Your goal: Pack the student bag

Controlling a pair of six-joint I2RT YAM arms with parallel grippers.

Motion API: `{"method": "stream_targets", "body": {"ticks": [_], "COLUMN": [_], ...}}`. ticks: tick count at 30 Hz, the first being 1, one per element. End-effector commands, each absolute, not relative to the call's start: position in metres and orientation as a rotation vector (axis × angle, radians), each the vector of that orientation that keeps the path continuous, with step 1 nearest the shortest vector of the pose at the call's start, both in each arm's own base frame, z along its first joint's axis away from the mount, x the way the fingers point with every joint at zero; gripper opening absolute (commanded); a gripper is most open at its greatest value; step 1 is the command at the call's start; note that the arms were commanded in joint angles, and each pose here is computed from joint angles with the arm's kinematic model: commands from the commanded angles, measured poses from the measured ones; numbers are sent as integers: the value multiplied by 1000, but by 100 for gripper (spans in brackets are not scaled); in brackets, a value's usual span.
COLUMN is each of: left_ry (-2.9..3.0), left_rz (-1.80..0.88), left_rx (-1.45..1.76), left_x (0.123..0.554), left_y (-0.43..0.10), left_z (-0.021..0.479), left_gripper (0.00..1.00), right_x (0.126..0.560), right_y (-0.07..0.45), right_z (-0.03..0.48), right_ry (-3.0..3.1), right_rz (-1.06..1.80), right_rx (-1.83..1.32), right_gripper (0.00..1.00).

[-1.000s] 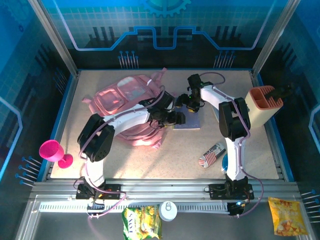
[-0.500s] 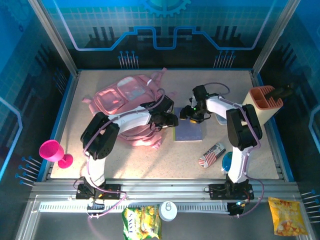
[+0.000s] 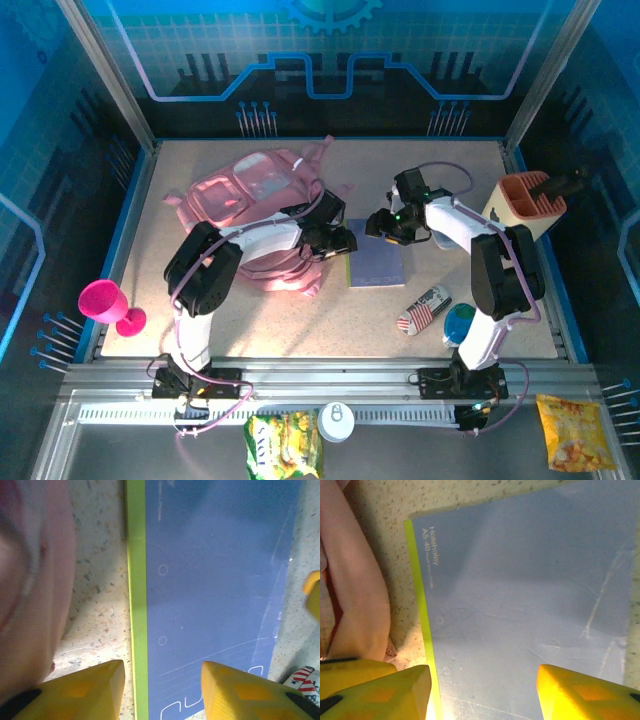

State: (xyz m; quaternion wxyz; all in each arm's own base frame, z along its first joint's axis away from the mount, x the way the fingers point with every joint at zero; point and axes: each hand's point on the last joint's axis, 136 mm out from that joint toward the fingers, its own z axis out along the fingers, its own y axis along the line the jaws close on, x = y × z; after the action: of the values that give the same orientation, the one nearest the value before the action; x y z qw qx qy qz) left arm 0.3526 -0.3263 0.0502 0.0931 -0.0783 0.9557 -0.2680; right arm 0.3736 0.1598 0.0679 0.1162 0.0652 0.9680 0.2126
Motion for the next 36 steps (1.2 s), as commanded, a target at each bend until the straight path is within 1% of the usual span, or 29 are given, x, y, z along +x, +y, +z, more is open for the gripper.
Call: {"method": "stream_targets", "body": {"ticks": [1,10,19,20,25,28,32,36], "left_ry": [2878,2912,2951,2953,2961,2960,2958,2920], "left_rz": [-819,-797,-791,-795,-762,-756,-895,-1064], "left_rx": [-285,-297,-319,-323,-358,-348,-296,-234], "left_x": [349,350,350,349,350,351,350,352], "left_y": [-335,-337,-340,-341,-336,-336,-353,-371], "left_z": [42,30,19,19,16,16,23,42], "left_gripper": [44,44,47,48,59,59,58,53], "right_x": [359,344,336,335,332,331,331,329], "right_y": [140,128,128,128,131,130,131,131], "right_z": [50,29,13,12,5,4,2,0], "right_ry": [2917,2987,3033,3036,3041,3037,3039,3035], "right_rz": [539,450,470,486,555,568,597,633], "right_rx": [283,325,389,399,457,473,487,520], "right_gripper": [59,64,69,69,70,70,70,70]}}
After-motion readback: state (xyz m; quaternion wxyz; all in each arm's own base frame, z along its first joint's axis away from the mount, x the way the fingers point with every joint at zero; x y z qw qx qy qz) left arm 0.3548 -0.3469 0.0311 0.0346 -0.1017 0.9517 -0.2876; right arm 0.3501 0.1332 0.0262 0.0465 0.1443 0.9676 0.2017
